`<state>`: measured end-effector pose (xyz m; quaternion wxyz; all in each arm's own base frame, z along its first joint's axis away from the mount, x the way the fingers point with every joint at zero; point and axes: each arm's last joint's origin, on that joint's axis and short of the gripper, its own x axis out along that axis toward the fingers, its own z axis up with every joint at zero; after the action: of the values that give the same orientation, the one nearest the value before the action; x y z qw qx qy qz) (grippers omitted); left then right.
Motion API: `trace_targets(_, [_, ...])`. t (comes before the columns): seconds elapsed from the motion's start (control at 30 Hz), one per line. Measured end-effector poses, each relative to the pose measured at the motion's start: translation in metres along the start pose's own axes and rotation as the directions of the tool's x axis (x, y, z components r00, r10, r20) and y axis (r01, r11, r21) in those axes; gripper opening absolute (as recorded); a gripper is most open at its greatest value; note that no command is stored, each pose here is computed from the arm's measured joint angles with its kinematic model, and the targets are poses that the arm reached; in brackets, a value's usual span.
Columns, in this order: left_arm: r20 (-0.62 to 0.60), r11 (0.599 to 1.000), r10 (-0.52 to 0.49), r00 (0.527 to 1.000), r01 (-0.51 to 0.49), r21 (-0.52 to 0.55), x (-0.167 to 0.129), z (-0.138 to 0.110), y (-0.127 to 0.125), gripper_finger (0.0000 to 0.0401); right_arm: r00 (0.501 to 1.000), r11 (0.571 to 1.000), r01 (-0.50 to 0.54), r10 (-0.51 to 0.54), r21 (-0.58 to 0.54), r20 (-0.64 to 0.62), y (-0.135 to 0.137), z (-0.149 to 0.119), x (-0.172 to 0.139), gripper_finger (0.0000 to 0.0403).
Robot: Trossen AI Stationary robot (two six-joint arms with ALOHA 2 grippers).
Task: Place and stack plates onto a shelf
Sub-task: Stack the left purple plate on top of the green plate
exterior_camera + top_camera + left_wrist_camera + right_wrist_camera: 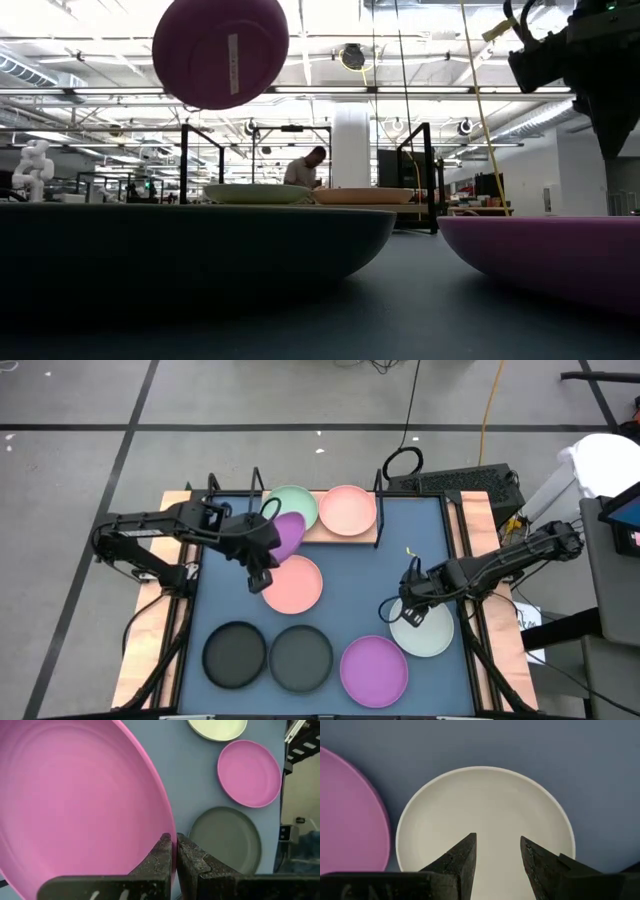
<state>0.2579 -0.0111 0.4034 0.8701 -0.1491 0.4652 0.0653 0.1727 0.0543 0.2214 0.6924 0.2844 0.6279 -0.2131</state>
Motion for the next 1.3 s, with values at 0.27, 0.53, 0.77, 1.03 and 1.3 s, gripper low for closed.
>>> trace_targets(0.27, [0.006,0.994,0.029,1.000,-0.029,0.108,0.004,0.006,0.010,0.0009,0.998,1.000,0.018,-0.017,-0.012,0.064,0.001,0.003,0.000,0.0137])
trace_targets(0.53, [0.016,0.959,0.113,0.993,-0.114,0.258,0.012,0.018,0.038,0.0009,0.998,0.994,-0.013,0.007,0.108,0.055,0.004,0.000,0.000,0.0137])
trace_targets(0.77, [0.091,0.918,0.149,0.985,-0.172,0.358,0.017,0.033,0.057,0.0009,0.998,0.990,-0.016,0.008,0.142,0.055,0.005,-0.002,0.000,0.0137])
trace_targets(1.03, [0.060,0.894,0.200,0.978,-0.207,0.398,0.029,0.040,0.080,0.0009,0.999,0.993,-0.030,0.027,0.112,0.035,0.005,-0.002,0.000,0.0137])
trace_targets(1.3, [0.043,0.891,0.220,0.975,-0.219,0.398,0.040,0.046,0.092,0.0009,0.999,0.992,-0.031,0.027,0.123,0.038,0.005,-0.002,0.000,0.0137])
